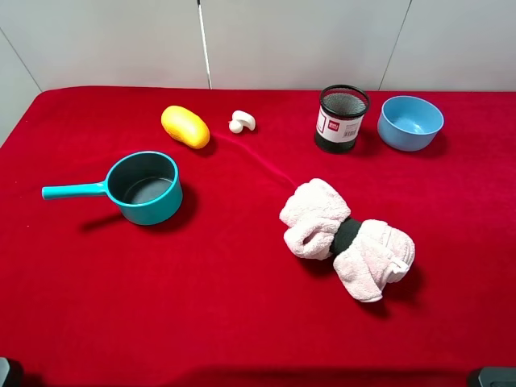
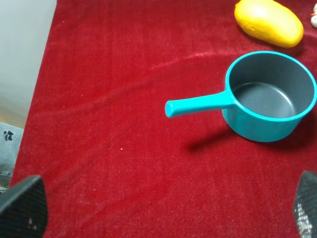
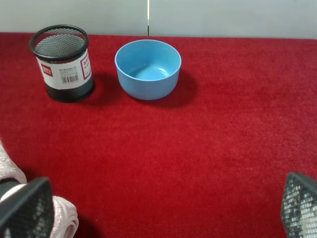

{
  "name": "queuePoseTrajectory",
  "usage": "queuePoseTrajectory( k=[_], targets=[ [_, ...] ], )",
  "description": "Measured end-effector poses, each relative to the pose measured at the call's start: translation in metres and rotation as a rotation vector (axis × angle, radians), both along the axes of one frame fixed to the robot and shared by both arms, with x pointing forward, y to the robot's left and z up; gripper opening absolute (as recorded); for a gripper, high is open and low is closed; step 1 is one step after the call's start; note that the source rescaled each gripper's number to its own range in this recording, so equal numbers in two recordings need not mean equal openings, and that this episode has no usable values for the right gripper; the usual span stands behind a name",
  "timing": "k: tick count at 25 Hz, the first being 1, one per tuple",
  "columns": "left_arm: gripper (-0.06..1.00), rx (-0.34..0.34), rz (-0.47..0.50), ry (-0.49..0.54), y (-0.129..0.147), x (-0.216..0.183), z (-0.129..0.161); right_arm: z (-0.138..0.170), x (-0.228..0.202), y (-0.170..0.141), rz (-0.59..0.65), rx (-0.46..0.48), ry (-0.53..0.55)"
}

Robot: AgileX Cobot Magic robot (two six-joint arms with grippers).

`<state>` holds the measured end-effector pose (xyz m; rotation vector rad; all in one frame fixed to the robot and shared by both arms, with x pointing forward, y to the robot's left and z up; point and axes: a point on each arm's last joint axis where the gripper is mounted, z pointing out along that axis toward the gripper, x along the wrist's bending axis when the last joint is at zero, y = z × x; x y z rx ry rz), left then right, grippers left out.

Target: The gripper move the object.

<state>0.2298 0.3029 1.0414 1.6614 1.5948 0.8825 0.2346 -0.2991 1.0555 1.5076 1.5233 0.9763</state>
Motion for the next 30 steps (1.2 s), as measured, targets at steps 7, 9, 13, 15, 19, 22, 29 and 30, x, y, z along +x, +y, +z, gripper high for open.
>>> queuePoseTrajectory(
  k=[7,9,13,15,19,22,29,30],
  targets=[
    [1.0,-0.006,0.001,0.0,-0.0002,0.0,0.0,0.0,0.0,0.0,0.0,0.0,0.0],
    [1.0,-0.006,0.002,0.0,-0.0002,0.0,0.0,0.0,0.0,0.0,0.0,0.0,0.0],
    [1.0,-0.006,0.002,0.0,-0.0002,0.0,0.0,0.0,0.0,0.0,0.0,0.0,0.0],
    [1.0,-0.006,0.002,0.0,-0.0002,0.0,0.0,0.0,0.0,0.0,0.0,0.0,0.0],
    [1.0,-0.006,0.002,0.0,-0.0002,0.0,0.0,0.0,0.0,0.0,0.0,0.0,0.0],
    [1.0,-0.006,0.002,0.0,-0.0002,0.0,0.0,0.0001,0.0,0.0,0.0,0.0,-0.001],
    [1.0,-0.006,0.002,0.0,-0.0002,0.0,0.0,0.0001,0.0,0.0,0.0,0.0,-0.001],
    [1.0,-0.006,0.002,0.0,-0.0002,0.0,0.0,0.0001,0.0,0.0,0.0,0.0,-0.001]
  ],
)
